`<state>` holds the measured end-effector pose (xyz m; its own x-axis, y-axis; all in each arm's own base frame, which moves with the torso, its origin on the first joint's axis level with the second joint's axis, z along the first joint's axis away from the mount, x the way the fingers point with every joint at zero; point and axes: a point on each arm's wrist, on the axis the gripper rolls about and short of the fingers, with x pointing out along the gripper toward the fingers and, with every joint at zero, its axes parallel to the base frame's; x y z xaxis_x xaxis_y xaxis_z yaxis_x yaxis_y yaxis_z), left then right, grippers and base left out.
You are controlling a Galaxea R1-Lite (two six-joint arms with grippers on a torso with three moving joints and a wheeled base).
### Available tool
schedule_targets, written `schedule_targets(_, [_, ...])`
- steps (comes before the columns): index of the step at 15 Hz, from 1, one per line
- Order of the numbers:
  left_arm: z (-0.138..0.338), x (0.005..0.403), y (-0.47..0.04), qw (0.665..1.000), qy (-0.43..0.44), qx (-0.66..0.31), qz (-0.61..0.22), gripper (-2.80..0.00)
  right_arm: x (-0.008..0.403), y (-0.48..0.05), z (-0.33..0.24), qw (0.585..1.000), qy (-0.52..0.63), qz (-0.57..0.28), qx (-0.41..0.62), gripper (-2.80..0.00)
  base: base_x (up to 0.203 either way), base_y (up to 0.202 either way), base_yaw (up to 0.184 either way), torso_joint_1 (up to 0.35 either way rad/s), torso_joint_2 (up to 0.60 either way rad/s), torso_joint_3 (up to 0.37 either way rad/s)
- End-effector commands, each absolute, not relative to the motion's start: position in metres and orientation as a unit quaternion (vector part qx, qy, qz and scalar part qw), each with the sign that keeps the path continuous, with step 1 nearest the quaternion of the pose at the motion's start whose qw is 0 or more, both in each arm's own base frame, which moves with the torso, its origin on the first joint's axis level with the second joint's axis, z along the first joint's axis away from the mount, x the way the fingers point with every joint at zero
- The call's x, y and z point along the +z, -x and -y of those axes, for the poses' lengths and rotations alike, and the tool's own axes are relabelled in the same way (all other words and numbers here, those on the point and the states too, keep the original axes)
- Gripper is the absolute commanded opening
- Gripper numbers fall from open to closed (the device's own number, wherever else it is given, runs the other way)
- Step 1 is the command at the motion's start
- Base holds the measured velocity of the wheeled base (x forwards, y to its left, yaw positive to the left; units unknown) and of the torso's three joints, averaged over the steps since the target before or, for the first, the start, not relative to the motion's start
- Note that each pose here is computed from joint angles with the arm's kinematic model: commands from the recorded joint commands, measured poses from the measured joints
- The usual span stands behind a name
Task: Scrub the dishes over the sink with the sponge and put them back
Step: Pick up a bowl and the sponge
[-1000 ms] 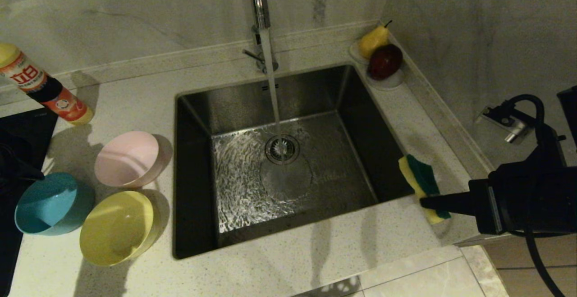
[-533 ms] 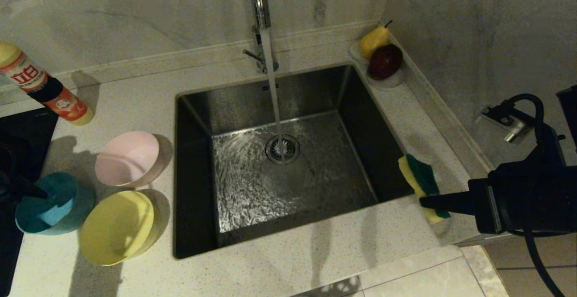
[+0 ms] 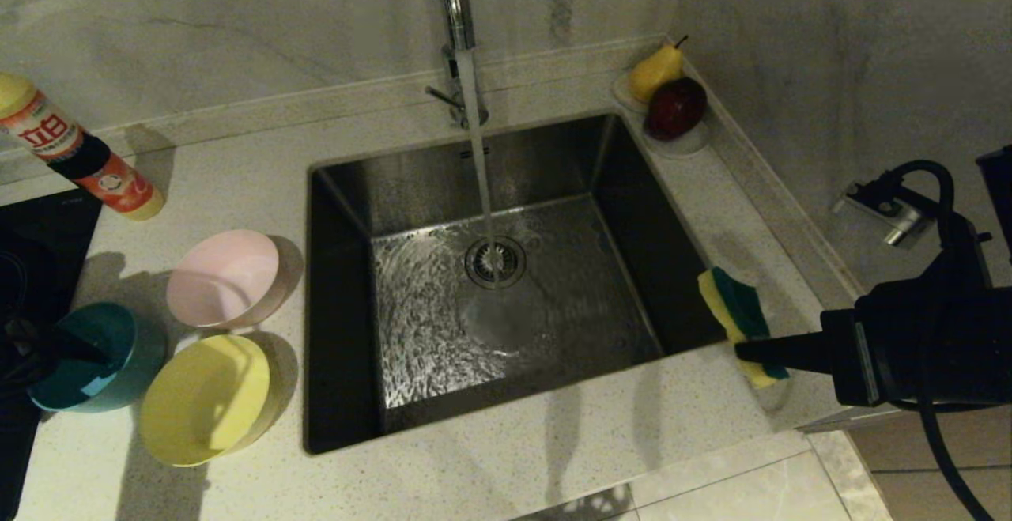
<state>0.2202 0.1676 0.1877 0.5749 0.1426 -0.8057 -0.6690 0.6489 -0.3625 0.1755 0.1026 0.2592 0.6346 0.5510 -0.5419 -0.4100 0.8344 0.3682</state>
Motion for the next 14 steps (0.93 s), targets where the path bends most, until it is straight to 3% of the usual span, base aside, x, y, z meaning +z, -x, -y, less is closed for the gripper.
schedule_targets(1, [-0.168,0.185,-0.221,0.816,0.347,0.243,-0.393,0.00,0.259,-0.176,-0.103,0.897,-0.106,-0.335,0.268,-2.80,0.000,0.000,0.000,0.000,0.00,0.000])
schedule_targets(7, [-0.170,0.175,-0.224,0.812,0.350,0.243,-0.400,0.00,0.259,-0.176,-0.103,0.897,-0.107,-0.336,0.268,-2.80,0.000,0.000,0.000,0.000,0.00,0.000])
schedule_targets(8, [-0.171,0.176,-0.225,0.815,0.348,0.242,-0.396,-2.59,0.259,-0.176,-0.103,0.897,-0.107,-0.334,0.269,-2.80,0.000,0.000,0.000,0.000,0.00,0.000])
schedule_targets(9, [-0.171,0.175,-0.226,0.815,0.348,0.242,-0.395,-2.80,0.261,-0.176,-0.103,0.898,-0.107,-0.332,0.269,-2.80,0.000,0.000,0.000,0.000,0.00,0.000])
schedule_targets(14, [-0.175,0.174,-0.230,0.815,0.347,0.244,-0.394,-2.80,0.261,-0.177,-0.104,0.897,-0.108,-0.332,0.270,-2.80,0.000,0.000,0.000,0.000,0.00,0.000])
